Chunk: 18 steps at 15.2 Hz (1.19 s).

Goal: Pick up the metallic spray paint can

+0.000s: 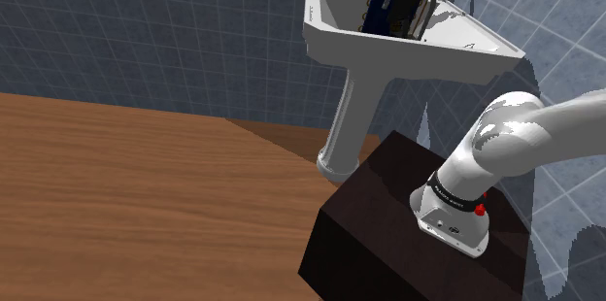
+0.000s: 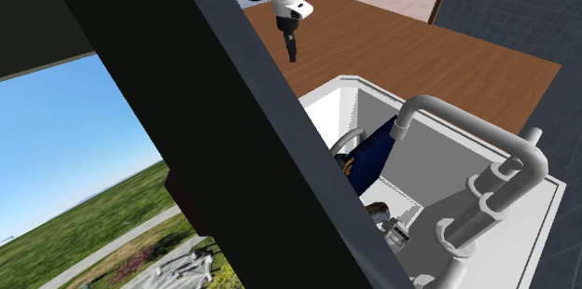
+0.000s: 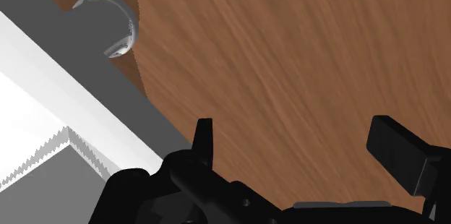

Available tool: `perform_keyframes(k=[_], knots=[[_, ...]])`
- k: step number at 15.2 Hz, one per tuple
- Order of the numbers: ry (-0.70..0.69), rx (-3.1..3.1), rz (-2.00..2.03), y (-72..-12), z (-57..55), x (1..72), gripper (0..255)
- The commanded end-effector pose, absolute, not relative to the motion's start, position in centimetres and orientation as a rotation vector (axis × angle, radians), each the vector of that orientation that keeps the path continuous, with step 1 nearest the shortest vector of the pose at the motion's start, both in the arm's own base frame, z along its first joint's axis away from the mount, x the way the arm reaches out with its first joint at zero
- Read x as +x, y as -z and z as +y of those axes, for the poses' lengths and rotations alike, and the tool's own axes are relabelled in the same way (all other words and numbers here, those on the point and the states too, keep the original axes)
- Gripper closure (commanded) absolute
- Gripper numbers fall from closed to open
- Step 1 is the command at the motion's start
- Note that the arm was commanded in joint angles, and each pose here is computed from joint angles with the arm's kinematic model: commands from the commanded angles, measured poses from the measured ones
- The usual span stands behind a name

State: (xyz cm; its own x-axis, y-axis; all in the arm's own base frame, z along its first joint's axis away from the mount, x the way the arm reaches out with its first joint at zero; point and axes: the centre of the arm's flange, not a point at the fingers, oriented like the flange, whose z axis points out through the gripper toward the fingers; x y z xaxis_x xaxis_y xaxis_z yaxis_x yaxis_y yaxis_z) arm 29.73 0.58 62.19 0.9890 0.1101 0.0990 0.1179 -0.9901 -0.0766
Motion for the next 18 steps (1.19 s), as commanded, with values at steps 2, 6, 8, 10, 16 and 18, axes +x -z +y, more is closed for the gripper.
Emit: perform_keyframes(k=[2,6,8,10,16,18], knots=[[0.148,-3.060,-0.165,-61.8,-0.4,30.2,0],[0.160,-3.097,-0.124,-60.2,-4.6,31.8,0],[0.167,-3.116,-0.103,-59.4,-6.7,32.6,0],[0.173,-3.134,-0.082,-58.7,-8.8,33.3,0],[0.192,-3.188,-0.017,-56.9,-15.3,35.4,0],[0.199,-3.205,0.005,-56.3,-17.5,36.0,0]])
